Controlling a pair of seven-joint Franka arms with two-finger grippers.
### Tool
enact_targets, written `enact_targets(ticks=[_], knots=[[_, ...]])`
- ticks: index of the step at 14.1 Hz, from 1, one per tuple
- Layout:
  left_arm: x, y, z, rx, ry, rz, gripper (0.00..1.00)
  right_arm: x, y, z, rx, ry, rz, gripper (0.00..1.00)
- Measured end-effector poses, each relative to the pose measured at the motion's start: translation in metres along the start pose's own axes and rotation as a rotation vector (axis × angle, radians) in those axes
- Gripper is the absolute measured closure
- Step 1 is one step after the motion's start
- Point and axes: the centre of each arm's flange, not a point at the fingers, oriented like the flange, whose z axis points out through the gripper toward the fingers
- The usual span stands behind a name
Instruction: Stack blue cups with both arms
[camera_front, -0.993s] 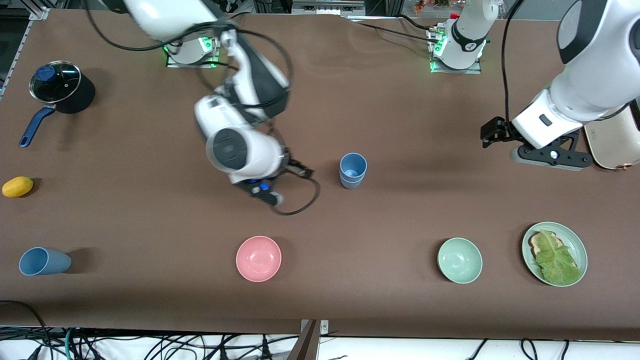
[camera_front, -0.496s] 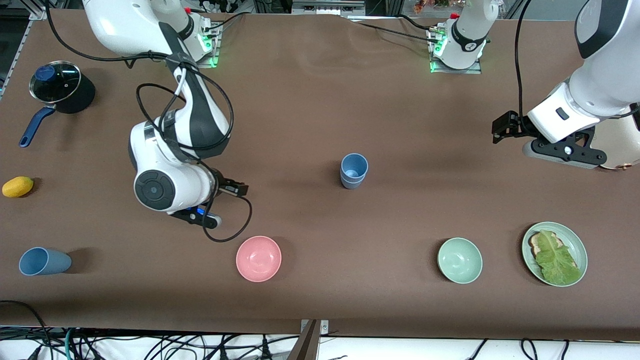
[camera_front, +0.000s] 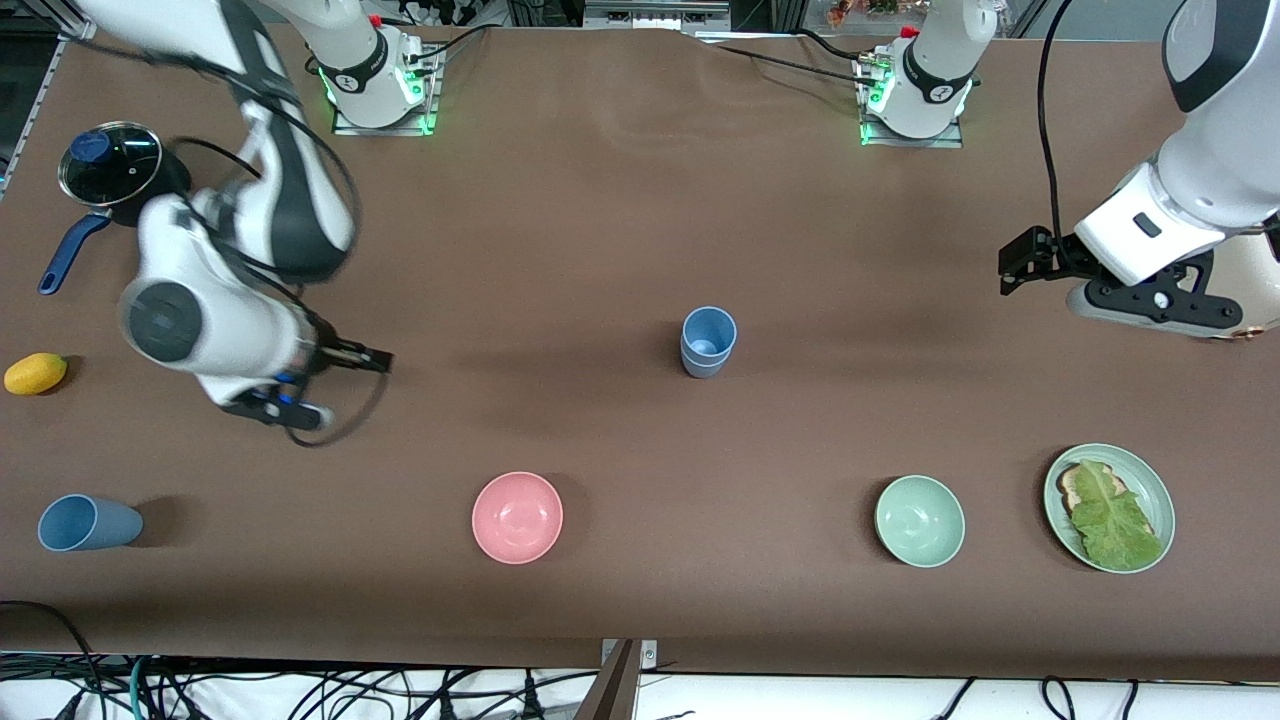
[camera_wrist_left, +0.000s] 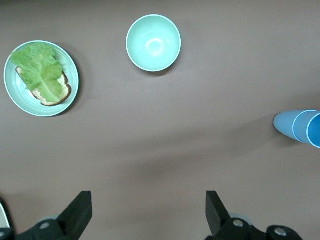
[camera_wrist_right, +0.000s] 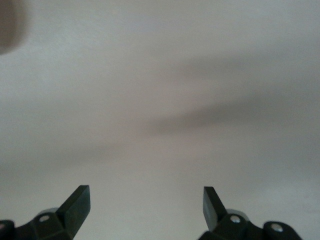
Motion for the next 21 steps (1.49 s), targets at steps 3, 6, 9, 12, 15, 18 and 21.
enact_targets(ticks=[3, 6, 9, 12, 15, 18, 21], knots=[[-0.009, 0.009, -0.004, 0.006, -0.002, 0.009, 0.00, -0.033, 0.050, -0.046, 0.037, 0.035, -0.059, 0.00], [-0.009, 0.007, -0.001, 0.007, -0.008, 0.003, 0.00, -0.067, 0.083, -0.097, 0.001, 0.072, -0.089, 0.00], [-0.010, -0.002, 0.000, 0.007, -0.011, -0.012, 0.00, -0.095, 0.100, -0.140, -0.034, 0.102, -0.142, 0.00], [-0.010, -0.003, 0.000, 0.006, -0.011, -0.014, 0.00, -0.097, 0.115, -0.158, -0.015, 0.123, -0.120, 0.00], [-0.010, -0.003, 0.001, 0.006, -0.012, -0.014, 0.00, -0.090, 0.122, -0.152, -0.004, 0.111, -0.105, 0.00], [-0.010, -0.003, 0.001, 0.006, -0.012, -0.014, 0.00, -0.087, 0.118, -0.147, 0.022, 0.099, -0.105, 0.00], [-0.010, -0.003, 0.001, 0.006, -0.012, -0.015, 0.00, -0.087, 0.117, -0.147, 0.037, 0.096, -0.105, 0.00]])
